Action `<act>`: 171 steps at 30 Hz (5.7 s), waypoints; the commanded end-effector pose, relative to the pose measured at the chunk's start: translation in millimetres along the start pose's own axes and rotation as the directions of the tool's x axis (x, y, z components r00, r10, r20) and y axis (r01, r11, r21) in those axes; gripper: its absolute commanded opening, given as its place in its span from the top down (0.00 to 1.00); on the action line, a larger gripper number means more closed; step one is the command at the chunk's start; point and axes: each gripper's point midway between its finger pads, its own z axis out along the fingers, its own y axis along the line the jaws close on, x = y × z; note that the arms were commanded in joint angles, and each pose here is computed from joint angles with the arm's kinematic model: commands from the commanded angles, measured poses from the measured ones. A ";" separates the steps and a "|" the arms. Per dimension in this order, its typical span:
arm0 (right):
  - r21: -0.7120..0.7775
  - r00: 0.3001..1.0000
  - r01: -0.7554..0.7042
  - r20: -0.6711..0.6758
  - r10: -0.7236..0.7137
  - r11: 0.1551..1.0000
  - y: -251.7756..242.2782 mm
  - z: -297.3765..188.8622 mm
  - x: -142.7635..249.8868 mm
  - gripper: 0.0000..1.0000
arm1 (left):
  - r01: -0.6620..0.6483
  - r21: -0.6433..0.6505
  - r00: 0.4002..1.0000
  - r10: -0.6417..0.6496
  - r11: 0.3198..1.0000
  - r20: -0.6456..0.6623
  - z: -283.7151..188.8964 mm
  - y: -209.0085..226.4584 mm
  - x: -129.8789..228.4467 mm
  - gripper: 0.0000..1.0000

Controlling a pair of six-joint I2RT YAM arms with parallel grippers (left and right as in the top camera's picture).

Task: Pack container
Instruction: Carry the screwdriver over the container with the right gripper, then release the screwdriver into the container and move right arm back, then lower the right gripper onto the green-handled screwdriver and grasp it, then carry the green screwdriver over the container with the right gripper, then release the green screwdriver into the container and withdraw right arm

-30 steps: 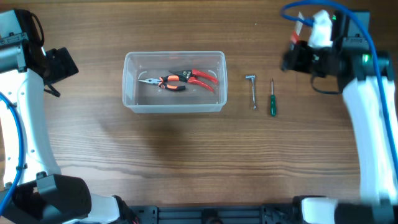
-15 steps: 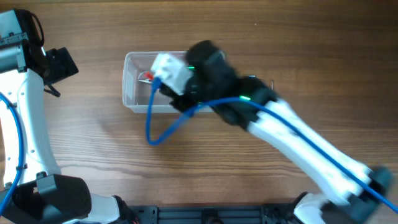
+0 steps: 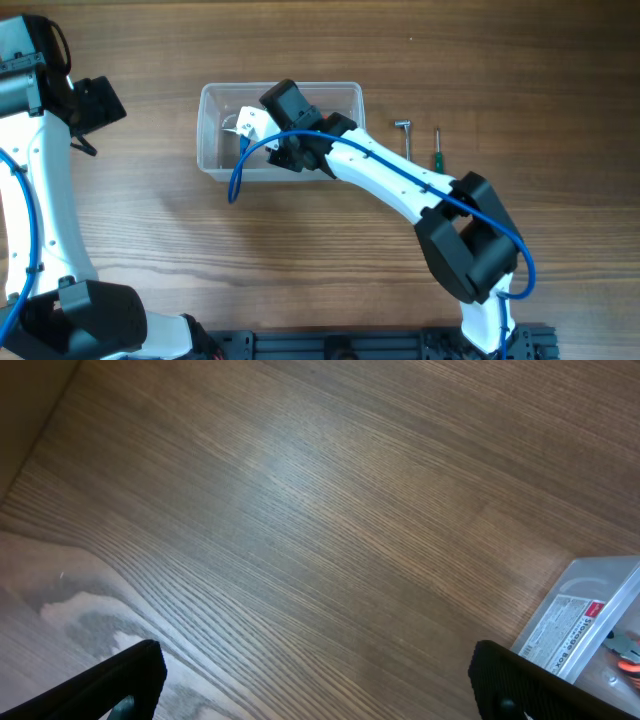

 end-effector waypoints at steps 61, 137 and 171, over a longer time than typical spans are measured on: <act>0.385 -0.041 -0.920 -0.267 0.963 0.068 -52.8 -165.7 325.7 0.41 | 0.001 -0.007 1.000 -0.001 1.000 0.000 1.4 1.8 -0.5 0.00; -0.059 0.943 -0.229 0.235 0.236 0.972 -17.5 -222.5 -52.8 0.96 | 0.001 -0.007 1.000 -0.001 1.000 0.000 1.4 1.8 -0.5 0.00; -0.240 0.933 0.214 -0.237 -0.271 0.947 -10.6 -6.3 86.8 0.64 | 0.001 -0.007 1.000 -0.001 1.000 0.000 1.4 1.8 -0.5 0.00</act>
